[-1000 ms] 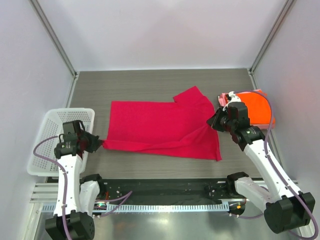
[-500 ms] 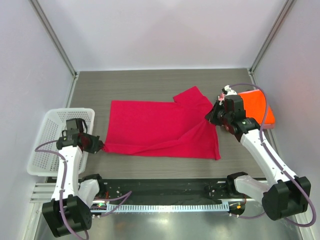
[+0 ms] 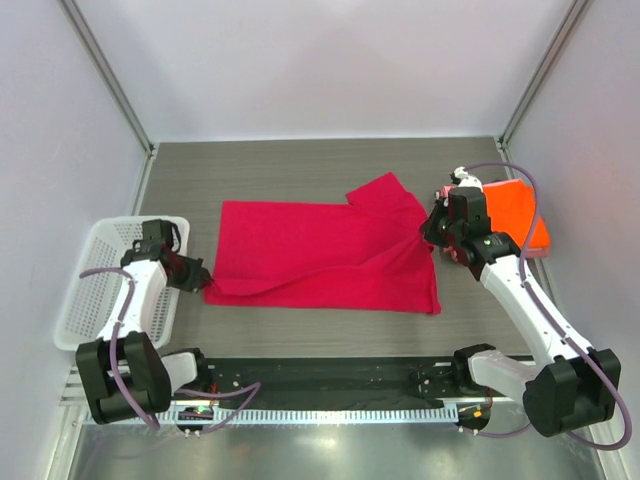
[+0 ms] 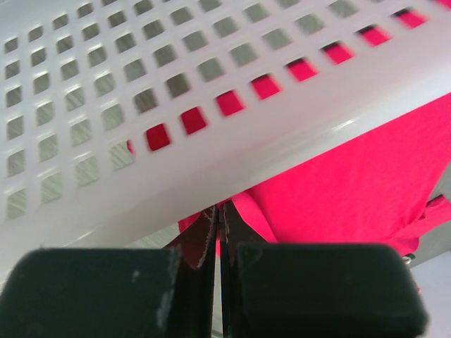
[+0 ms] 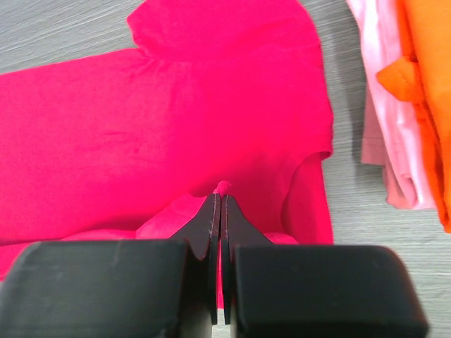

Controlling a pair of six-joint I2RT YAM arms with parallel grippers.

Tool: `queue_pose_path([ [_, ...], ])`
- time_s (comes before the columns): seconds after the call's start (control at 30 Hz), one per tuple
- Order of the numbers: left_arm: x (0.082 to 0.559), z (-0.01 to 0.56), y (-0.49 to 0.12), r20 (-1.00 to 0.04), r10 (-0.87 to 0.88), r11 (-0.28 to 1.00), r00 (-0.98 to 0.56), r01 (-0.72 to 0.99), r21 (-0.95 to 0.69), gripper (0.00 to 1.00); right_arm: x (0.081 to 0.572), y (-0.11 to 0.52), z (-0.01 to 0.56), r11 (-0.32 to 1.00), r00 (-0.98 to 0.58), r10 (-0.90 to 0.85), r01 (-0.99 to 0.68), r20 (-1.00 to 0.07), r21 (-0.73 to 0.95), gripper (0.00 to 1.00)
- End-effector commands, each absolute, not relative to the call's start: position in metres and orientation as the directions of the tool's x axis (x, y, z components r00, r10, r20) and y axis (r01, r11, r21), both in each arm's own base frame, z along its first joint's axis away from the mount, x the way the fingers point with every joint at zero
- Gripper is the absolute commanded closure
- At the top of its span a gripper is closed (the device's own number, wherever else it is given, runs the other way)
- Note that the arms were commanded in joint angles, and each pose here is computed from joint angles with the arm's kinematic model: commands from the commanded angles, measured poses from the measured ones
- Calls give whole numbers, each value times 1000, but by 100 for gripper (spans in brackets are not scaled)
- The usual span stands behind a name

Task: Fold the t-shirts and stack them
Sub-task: Fold the tshirt

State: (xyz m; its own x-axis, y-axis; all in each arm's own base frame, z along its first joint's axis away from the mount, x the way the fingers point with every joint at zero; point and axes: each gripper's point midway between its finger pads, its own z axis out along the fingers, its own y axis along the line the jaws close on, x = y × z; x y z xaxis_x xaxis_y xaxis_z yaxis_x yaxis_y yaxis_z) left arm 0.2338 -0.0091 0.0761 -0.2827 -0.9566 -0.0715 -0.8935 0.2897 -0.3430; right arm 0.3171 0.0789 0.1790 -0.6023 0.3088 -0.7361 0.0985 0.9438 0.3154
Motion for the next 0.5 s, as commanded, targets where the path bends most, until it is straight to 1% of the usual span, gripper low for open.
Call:
queue_pose_path([
  [0.0, 258, 94, -1, -123, -958, 287, -259, -871, -400, 100, 329, 71, 200, 945, -541, 319, 119, -778, 304, 99],
  [0.1, 262, 99, -2, -126, -956, 294, -265, -862, -412, 100, 329, 72, 203, 944, -537, 320, 112, -781, 310, 99],
  [0.23, 273, 116, 2, -156, -953, 303, -261, -842, -447, 100, 332, 75, 210, 943, -531, 319, 97, -785, 318, 99],
  [0.33, 271, 113, 4, -161, -953, 301, -256, -852, -428, 100, 332, 74, 203, 945, -546, 315, 104, -777, 310, 99],
  [0.47, 271, 98, 1, -128, -958, 287, -257, -863, -416, 100, 335, 76, 192, 945, -564, 313, 109, -764, 307, 99],
])
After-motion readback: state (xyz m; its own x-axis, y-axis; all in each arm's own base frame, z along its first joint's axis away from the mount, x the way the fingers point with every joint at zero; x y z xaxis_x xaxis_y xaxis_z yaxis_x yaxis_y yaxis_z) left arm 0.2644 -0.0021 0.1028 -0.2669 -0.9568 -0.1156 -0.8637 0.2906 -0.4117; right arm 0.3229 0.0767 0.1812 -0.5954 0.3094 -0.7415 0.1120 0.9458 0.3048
